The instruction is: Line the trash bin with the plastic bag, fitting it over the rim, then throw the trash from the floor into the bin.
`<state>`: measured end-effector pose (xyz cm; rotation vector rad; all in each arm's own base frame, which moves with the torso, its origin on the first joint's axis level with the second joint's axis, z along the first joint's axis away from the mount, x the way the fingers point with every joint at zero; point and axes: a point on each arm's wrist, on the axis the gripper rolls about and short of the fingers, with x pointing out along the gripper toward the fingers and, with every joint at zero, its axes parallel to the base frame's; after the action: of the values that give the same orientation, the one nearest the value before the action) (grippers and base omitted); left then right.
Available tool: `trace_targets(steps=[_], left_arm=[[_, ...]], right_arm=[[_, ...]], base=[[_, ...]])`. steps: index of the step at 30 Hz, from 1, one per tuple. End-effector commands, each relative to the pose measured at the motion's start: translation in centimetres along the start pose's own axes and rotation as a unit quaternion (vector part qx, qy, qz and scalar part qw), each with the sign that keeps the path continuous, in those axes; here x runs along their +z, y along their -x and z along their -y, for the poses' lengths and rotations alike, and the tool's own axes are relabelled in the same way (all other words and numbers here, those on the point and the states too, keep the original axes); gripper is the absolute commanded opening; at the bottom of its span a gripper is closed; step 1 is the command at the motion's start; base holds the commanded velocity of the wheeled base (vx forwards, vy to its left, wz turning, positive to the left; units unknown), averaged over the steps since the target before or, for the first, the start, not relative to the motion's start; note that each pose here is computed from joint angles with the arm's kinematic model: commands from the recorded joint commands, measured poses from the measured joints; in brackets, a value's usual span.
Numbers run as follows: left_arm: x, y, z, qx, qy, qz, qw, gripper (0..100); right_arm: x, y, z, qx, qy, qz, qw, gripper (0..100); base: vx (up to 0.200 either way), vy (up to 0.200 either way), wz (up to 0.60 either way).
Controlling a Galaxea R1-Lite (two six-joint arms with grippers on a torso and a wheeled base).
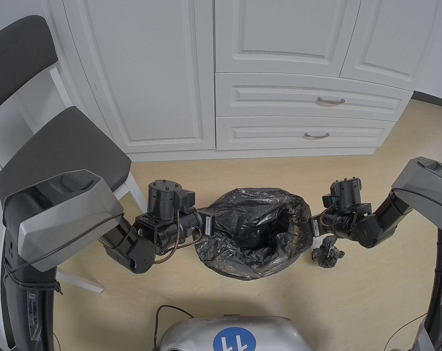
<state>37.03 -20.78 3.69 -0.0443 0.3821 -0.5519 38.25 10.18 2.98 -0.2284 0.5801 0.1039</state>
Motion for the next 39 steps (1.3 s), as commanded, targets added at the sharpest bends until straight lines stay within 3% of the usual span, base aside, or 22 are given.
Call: trace_targets(steps=[1, 12, 24, 25, 30, 39], left_arm=[[-0.4, -0.5, -0.2, 0.024, -0.001, 0.009, 0.9997, 0], [-1.3, -3.3, -1.1, 0.057, 0.005, 0.023, 0.9981, 0], [-1.5, -5.0, -2.0, 0.065, 0.011, 0.030, 0.9974, 0], [-1.5, -4.9, -1.9, 0.064, 0.012, 0.030, 0.9974, 100], [-1.0, -4.1, -1.7, 0.062, 0.013, 0.035, 0.9974, 100], [0.1, 0.7, -1.0, 0.040, 0.013, 0.031, 0.9986, 100]], right_arm=[[0.9, 0.0, 0.1, -0.005, -0.008, 0.016, 0.9998, 100], [1.2, -1.4, -0.8, -0.007, -0.034, 0.042, 0.9985, 100], [1.5, -2.3, -1.4, -0.008, -0.042, 0.077, 0.9961, 100], [1.4, -2.3, -1.3, -0.009, -0.043, 0.076, 0.9961, 100], [1.7, -1.9, -1.0, -0.011, -0.044, 0.079, 0.9959, 100], [2.2, -0.5, -0.3, -0.014, -0.044, 0.079, 0.9958, 100]], base=[[0.000, 0.000, 0.00], [0.000, 0.000, 0.00], [0.000, 0.000, 0.00], [0.000, 0.000, 0.00], [0.000, 0.000, 0.00], [0.000, 0.000, 0.00]])
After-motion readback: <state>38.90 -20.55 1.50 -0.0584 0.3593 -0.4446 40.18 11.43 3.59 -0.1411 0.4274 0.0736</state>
